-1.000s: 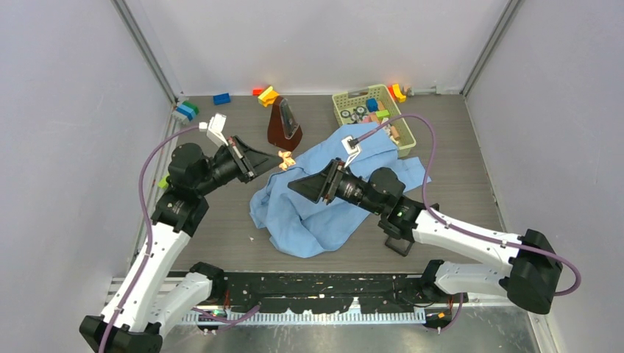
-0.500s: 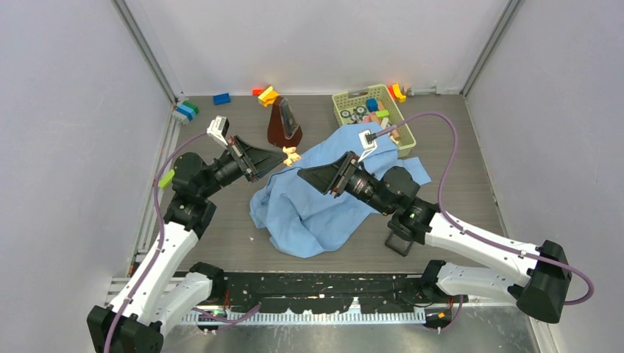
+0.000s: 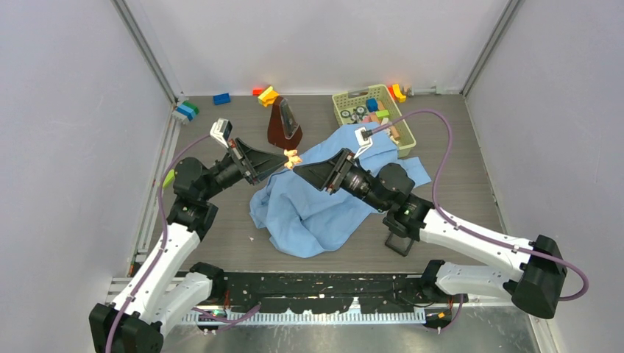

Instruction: Remove the brooch from the garment

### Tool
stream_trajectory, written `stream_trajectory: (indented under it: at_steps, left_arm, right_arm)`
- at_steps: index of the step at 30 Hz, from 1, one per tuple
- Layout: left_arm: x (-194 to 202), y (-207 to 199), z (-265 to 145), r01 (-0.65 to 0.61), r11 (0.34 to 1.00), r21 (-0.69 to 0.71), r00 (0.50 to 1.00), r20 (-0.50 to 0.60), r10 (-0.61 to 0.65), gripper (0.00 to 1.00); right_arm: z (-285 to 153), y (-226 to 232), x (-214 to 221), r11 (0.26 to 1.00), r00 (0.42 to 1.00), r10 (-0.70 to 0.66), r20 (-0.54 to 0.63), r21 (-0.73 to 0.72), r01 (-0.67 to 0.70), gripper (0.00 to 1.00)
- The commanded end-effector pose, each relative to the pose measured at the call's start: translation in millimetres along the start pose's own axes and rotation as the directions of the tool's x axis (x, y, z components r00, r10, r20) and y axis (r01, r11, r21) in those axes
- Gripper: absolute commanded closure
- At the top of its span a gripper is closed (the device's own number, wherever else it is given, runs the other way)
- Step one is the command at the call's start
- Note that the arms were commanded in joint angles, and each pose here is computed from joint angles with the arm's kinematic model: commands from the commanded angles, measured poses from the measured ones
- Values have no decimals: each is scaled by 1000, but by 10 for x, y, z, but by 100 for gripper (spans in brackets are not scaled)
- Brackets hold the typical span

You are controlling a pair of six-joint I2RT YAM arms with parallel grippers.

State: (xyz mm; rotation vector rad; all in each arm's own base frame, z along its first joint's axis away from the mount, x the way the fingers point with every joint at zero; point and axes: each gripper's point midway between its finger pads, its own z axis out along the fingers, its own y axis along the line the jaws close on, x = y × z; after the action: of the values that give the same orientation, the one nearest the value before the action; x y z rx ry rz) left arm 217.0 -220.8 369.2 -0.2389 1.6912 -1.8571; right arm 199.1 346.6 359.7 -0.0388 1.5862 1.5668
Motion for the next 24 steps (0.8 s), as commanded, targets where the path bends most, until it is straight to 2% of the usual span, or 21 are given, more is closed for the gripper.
stream_trajectory:
  at_steps: [1,9,15,24]
  left_arm:
    - [41,-234,-51,-50,995,85,999,-15,51,100]
    - [74,-239,-72,-48,993,105,998,-24,51,100]
    - [83,-243,-82,-49,993,107,998,-24,52,100]
    - [88,-308,-84,-62,990,128,997,-29,66,100]
  right_arm:
    - [65,383,-228,991,998,11,62,-135,-3,51]
    - [111,363,-232,990,997,24,74,-143,-13,56]
    - [82,389,-291,987,994,29,102,-159,-13,57]
    - [100,359,-299,986,993,56,102,-160,-39,65]
